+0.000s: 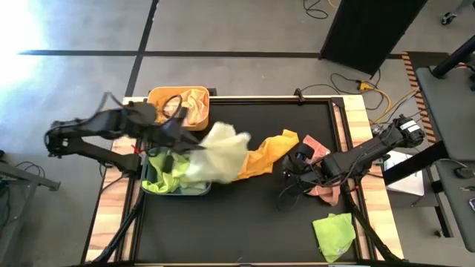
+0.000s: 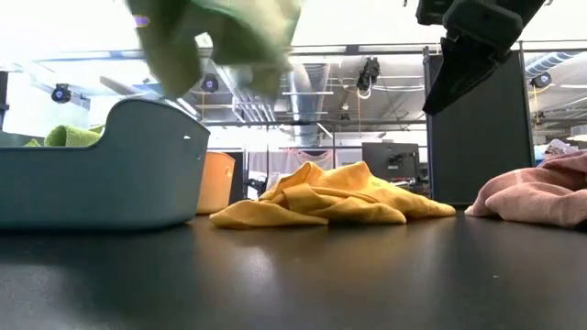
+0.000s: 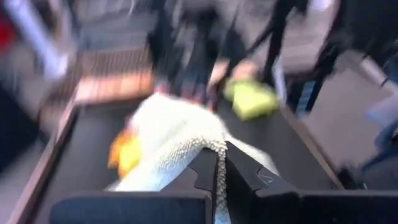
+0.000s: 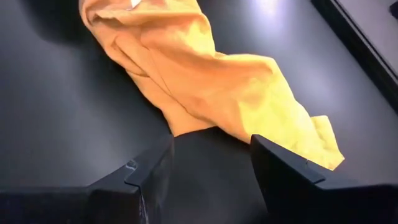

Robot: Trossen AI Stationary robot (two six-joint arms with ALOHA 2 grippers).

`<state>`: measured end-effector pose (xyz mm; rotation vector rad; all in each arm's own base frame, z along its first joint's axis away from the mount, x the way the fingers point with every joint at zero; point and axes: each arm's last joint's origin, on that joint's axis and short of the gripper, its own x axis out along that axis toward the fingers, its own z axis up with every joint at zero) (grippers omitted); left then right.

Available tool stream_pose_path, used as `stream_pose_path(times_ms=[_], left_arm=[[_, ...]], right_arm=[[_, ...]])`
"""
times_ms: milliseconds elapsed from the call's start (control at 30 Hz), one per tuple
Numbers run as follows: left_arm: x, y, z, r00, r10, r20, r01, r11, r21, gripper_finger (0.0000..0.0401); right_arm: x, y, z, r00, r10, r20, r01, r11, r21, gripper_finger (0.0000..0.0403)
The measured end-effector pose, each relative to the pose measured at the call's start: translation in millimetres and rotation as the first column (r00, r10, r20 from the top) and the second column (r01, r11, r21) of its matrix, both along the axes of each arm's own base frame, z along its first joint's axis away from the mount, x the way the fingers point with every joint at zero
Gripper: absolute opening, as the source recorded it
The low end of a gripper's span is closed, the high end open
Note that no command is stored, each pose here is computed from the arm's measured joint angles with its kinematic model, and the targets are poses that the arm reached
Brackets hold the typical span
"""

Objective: Sort microfiber towel by color & place in baskets
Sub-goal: Put the light green microfiber towel into the blue bin

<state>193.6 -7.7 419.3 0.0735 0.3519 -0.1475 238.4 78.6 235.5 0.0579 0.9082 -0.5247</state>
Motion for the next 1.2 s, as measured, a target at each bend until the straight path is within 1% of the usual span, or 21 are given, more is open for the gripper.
stream_pose_path(times_ms=[33,67,100,167,267,333,400,467,533,567,633,700,800,833,867,933,1067,1133,1200], left_arm=[[-12.5,1.3,-3.6,0.996,0.048,-0.071,-0.05,0.998,-0.023,0.0],[-24.3,2.8,-8.6,0.982,0.11,-0.152,-0.118,0.992,-0.047,0.0],[-35.5,4.5,-13.5,0.958,0.175,-0.228,-0.194,0.979,-0.062,0.0],[-56.5,7.4,-24.2,0.881,0.294,-0.37,-0.342,0.937,-0.068,0.0],[-81.2,8.4,-32.6,0.781,0.356,-0.514,-0.473,0.874,-0.113,0.0],[-90.5,8.9,-36.3,0.724,0.385,-0.572,-0.538,0.834,-0.12,0.0],[-94.5,10.3,-39.3,0.679,0.437,-0.59,-0.597,0.797,-0.096,0.0],[-96.6,11.4,-42.8,0.636,0.475,-0.608,-0.631,0.774,-0.056,0.0],[-95.4,11.9,-46.7,0.611,0.495,-0.618,-0.65,0.759,-0.034,0.0],[-94.4,11.6,-50.0,0.606,0.486,-0.63,-0.647,0.762,-0.033,0.0],[-89.1,9.5,-61.7,0.59,0.429,-0.684,-0.624,0.78,-0.049,0.0],[-81.0,7.9,-78.1,0.554,0.388,-0.737,-0.618,0.785,-0.05,0.0],[-65.5,7.4,-107.8,0.497,0.385,-0.778,-0.623,0.782,-0.011,0.0],[-60.2,7.3,-117.9,0.485,0.384,-0.785,-0.619,0.786,0.002,0.0],[-54.5,7.3,-127.8,0.481,0.382,-0.789,-0.61,0.792,0.012,0.0],[-41.6,6.6,-147.8,0.489,0.364,-0.792,-0.582,0.813,0.014,0.0],[-19.5,3.6,-185.9,0.495,0.276,-0.824,-0.518,0.855,-0.024,0.0],[-12.4,2.3,-204.0,0.473,0.234,-0.85,-0.491,0.87,-0.033,0.0],[-8.9,1.8,-220.3,0.429,0.216,-0.877,-0.476,0.88,-0.016,0.0]], right_arm=[[-0.4,0.0,-1.3,1.0,-0.003,-0.002,0.003,1.0,0.0,0.0203],[-0.8,0.1,-2.9,1.0,-0.006,-0.003,0.006,1.0,0.002,0.0203],[-1.5,-0.1,-4.3,1.0,-0.008,-0.006,0.008,1.0,0.002,0.0203],[-2.6,-0.6,-7.1,1.0,-0.009,-0.014,0.009,1.0,-0.001,0.0203],[-3.8,-1.0,-10.0,1.0,-0.009,-0.022,0.009,1.0,-0.005,0.0203],[-3.7,-1.0,-10.1,1.0,-0.009,-0.021,0.009,1.0,-0.005,0.0203],[-3.2,-0.8,-9.9,1.0,-0.009,-0.014,0.009,1.0,-0.002,0.0203],[-1.9,-0.3,-9.4,1.0,-0.009,0.0,0.009,1.0,0.004,0.0203],[-0.7,0.2,-8.8,1.0,-0.009,0.014,0.009,1.0,0.009,0.0203],[-0.3,0.5,-8.7,1.0,-0.008,0.019,0.008,1.0,0.012,0.0203],[0.2,0.8,-8.5,1.0,-0.012,0.028,0.012,1.0,0.019,0.0203],[0.0,1.3,-8.5,1.0,-0.013,0.028,0.012,1.0,0.02,0.0203],[-0.1,1.7,-8.5,1.0,-0.01,0.028,0.009,1.0,0.02,0.0203],[-0.1,1.7,-8.5,1.0,-0.01,0.029,0.009,1.0,0.02,0.0203],[-0.1,1.7,-8.5,1.0,-0.01,0.029,0.009,1.0,0.02,0.0203],[0.0,1.8,-8.6,1.0,-0.009,0.028,0.009,1.0,0.02,0.0203],[0.0,1.8,-8.6,1.0,-0.01,0.029,0.009,1.0,0.021,0.0203],[0.0,1.8,-8.5,1.0,-0.01,0.029,0.009,1.0,0.021,0.0203],[0.0,1.8,-8.6,1.0,-0.01,0.029,0.009,1.0,0.021,0.0203]])
